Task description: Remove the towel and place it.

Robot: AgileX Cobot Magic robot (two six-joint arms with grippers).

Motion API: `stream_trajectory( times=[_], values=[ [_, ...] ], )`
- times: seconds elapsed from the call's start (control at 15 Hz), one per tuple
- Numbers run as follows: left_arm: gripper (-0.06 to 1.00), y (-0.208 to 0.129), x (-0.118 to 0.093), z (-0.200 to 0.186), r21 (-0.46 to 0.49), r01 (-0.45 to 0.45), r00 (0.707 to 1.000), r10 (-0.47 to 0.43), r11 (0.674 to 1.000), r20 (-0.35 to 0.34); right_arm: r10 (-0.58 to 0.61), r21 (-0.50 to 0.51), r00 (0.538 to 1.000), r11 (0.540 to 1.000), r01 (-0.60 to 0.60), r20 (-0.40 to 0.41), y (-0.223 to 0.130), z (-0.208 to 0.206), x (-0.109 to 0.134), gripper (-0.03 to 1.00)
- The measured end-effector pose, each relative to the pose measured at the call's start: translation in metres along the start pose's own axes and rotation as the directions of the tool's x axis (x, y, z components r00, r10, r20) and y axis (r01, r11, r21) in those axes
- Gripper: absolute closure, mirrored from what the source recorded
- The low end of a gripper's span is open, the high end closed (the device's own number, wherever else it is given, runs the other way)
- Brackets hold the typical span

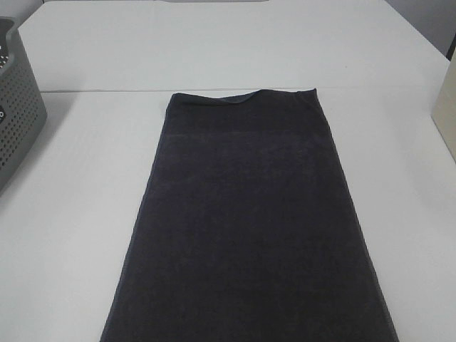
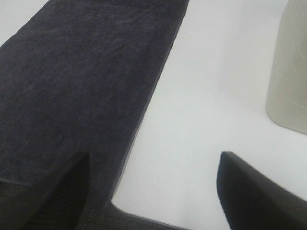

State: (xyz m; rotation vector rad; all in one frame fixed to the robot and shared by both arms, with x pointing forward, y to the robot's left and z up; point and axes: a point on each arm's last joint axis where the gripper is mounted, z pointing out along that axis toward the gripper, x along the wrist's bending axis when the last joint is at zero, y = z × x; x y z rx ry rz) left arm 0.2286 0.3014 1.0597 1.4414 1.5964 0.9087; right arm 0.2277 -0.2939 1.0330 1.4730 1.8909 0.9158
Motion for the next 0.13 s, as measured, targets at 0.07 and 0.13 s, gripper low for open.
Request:
stream_trajectory(
  times=[0.07, 0.13],
  values=[
    [0.13, 0.0000, 0.0000, 0.0000, 0.000, -0.001, 1.000, 0.001, 1.000, 0.002, 0.000, 0.000, 1.000, 1.000, 0.000, 0.000, 0.0000, 0.0000, 0.0000, 0.25],
    [0.13, 0.0000, 0.0000, 0.0000, 0.000, -0.001, 1.000, 0.001, 1.000, 0.002, 0.000, 0.000, 1.000, 1.000, 0.000, 0.000, 0.0000, 0.0000, 0.0000, 0.25]
  ],
)
